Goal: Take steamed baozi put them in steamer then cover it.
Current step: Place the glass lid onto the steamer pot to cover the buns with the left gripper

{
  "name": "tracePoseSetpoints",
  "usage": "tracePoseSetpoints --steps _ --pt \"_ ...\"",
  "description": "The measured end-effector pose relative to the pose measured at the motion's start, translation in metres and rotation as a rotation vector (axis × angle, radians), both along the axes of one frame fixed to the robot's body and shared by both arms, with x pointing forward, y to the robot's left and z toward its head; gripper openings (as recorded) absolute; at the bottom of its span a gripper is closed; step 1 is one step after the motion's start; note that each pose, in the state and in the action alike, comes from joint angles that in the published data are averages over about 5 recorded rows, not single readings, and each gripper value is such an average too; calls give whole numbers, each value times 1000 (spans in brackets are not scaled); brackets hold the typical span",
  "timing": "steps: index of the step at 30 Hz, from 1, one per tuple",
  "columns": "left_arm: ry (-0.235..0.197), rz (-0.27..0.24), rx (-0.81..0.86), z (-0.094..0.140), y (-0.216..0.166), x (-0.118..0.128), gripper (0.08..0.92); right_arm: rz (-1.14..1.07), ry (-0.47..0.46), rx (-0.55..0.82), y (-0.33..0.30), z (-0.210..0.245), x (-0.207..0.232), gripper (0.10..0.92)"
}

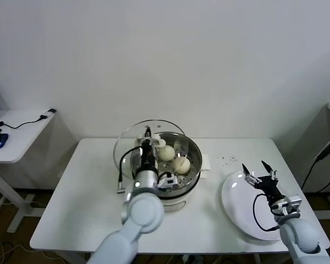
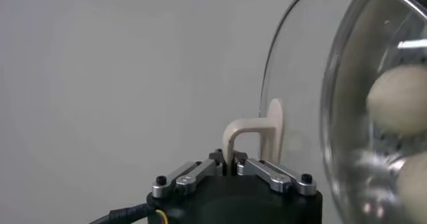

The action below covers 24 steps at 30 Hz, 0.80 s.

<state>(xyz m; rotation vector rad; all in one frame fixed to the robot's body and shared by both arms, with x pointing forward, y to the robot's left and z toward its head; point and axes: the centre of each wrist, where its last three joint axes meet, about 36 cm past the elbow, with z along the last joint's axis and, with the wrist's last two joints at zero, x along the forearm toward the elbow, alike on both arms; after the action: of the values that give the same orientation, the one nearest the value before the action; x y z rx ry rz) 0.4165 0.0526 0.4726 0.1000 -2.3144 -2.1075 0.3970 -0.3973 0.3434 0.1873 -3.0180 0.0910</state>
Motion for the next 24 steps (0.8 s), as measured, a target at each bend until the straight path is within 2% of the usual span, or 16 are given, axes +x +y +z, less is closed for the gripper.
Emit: tracePoseSetpoints --steps 10,24 --pt "29 -31 -2 -17 -42 3 150 -15 -1 -7 -10 0 -4 823" --pt "65 -15 45 -42 -50 11 150 -20 -4 -3 -10 -1 -4 823"
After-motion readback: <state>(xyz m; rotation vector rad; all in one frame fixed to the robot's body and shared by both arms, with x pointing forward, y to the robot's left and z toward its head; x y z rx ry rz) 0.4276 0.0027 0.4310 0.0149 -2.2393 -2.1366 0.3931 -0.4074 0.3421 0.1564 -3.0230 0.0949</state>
